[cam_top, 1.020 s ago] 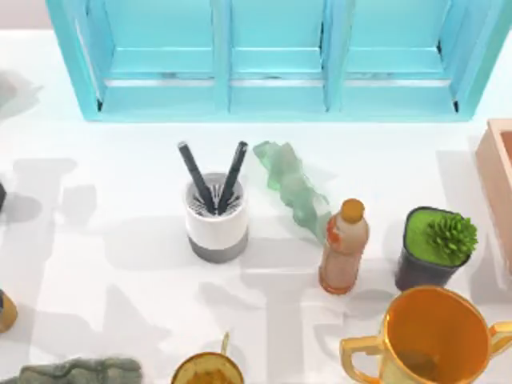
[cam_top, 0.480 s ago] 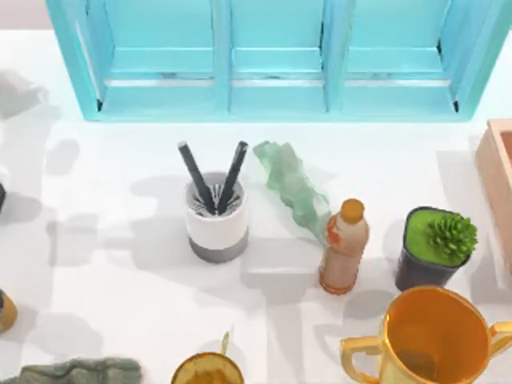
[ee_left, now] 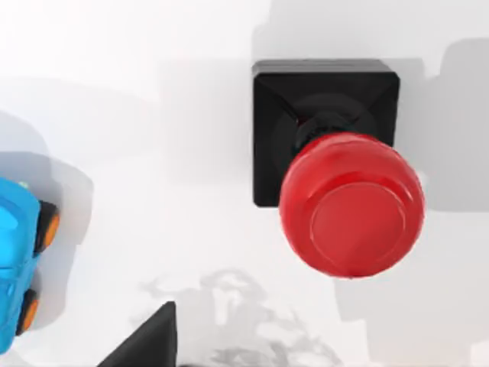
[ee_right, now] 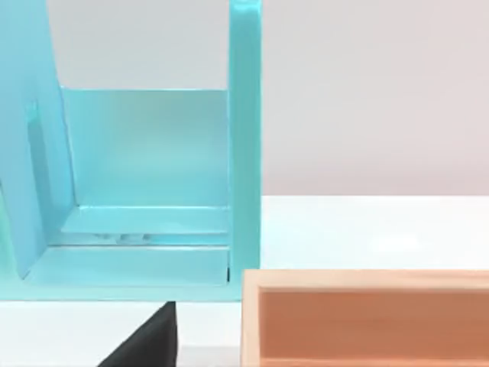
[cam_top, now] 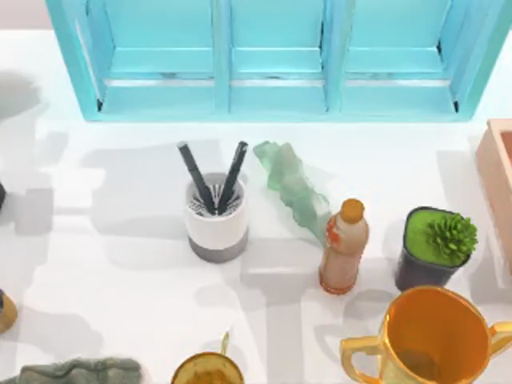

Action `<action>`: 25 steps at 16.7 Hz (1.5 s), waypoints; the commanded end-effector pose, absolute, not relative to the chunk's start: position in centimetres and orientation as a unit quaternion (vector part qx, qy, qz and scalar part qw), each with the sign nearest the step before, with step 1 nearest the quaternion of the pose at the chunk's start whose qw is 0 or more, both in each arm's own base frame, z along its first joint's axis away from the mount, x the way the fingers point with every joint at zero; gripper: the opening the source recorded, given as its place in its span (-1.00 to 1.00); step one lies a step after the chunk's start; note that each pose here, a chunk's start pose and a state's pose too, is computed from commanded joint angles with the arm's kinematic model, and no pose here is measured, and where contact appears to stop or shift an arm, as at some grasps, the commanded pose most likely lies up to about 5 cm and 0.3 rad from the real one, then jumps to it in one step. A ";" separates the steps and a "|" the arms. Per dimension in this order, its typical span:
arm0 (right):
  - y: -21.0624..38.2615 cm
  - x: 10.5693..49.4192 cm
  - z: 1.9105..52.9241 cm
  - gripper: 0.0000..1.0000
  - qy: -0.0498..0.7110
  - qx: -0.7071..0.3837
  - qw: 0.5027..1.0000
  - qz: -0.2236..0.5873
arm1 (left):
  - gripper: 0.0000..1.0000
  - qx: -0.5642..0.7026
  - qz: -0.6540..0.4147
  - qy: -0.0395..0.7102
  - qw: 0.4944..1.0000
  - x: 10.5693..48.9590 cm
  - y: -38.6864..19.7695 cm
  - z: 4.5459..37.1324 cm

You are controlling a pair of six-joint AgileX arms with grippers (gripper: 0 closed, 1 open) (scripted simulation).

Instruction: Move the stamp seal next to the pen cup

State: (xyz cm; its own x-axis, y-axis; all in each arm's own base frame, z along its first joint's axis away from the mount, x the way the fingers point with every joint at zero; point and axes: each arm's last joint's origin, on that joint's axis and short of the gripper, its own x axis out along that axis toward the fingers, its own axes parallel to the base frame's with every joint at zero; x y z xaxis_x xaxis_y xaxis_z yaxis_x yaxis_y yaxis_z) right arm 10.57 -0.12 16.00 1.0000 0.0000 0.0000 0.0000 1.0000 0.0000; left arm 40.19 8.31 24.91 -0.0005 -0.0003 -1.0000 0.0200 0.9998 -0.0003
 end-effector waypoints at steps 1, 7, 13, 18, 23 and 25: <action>-0.1 10.6 16.0 1.00 0.000 0.000 1.000 0.000 | 1.00 0.007 -0.007 0.707 0.707 40.2 8.3 24.9; -0.1 10.6 16.0 1.00 0.000 0.000 1.000 0.000 | 1.00 0.008 -0.008 0.708 0.707 40.2 8.2 24.4; -0.1 10.6 16.0 1.00 0.000 0.000 1.000 0.000 | 1.00 0.008 -0.006 0.704 0.710 40.6 8.3 17.7; -0.1 10.6 16.0 1.00 0.000 0.000 1.000 0.000 | 1.00 0.007 -0.007 0.707 0.707 40.2 8.3 14.9; -0.1 10.6 16.0 1.00 0.000 0.000 1.000 0.000 | 0.55 0.007 -0.007 0.707 0.707 40.2 8.3 14.9; -0.1 10.6 16.0 1.00 0.000 0.000 1.000 0.000 | 0.25 0.007 -0.007 0.707 0.707 40.2 8.3 14.9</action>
State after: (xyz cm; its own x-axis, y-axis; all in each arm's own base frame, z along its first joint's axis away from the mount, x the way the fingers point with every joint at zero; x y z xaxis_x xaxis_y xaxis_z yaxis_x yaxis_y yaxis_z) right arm 10.57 -0.12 16.00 1.0000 0.0000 0.0000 0.0000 1.0000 0.0000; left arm 40.18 8.30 14.91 -0.0005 -0.0003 -1.0000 0.0200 0.9998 -0.0003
